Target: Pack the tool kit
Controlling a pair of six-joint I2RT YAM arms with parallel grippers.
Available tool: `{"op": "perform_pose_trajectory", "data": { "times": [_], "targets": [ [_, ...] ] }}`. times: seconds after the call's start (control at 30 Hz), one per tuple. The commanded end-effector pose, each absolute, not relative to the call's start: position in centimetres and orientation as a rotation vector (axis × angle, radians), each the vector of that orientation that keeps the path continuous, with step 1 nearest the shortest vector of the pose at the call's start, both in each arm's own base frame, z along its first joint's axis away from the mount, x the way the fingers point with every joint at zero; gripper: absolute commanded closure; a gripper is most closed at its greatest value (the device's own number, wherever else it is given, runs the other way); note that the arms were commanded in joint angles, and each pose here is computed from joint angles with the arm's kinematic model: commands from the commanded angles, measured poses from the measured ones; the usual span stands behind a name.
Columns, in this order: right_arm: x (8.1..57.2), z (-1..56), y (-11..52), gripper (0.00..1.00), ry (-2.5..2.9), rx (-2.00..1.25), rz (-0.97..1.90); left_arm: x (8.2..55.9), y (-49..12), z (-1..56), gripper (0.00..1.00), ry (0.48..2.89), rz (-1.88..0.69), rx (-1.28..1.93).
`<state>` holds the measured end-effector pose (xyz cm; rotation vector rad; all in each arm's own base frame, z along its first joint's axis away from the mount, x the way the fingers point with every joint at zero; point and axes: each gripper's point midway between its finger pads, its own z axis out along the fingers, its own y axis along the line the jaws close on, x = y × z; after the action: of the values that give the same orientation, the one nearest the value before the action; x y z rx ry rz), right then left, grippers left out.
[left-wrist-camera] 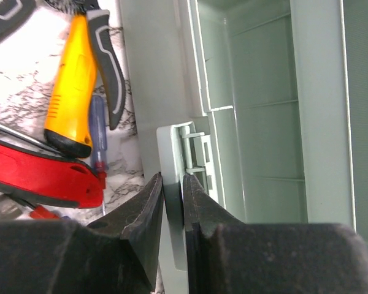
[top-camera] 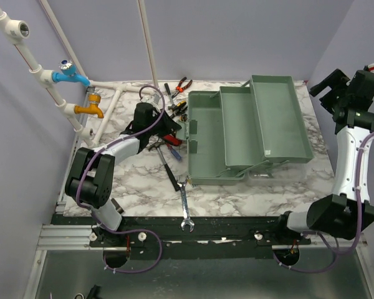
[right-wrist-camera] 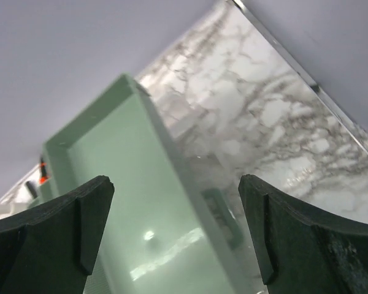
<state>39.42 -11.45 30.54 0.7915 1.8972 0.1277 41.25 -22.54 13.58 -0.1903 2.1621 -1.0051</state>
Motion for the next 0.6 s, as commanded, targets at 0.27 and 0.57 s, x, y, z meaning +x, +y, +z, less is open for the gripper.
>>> {"op": "perform_pose_trajectory", "data": {
  "times": [0.27, 0.57],
  "targets": [
    [37.3, 34.9, -1.4, 0.06, 1.958, 0.42, 0.462, 37.4, -31.7, 15.8, 0.8, 2.125, -1.18, -0.109],
    [34.8, 34.6, 3.8, 0.07, 1.982, 0.286, 0.668, 38.3, -32.5, 18.1, 0.36, 2.105, -1.069, -0.043]
  ]
}}
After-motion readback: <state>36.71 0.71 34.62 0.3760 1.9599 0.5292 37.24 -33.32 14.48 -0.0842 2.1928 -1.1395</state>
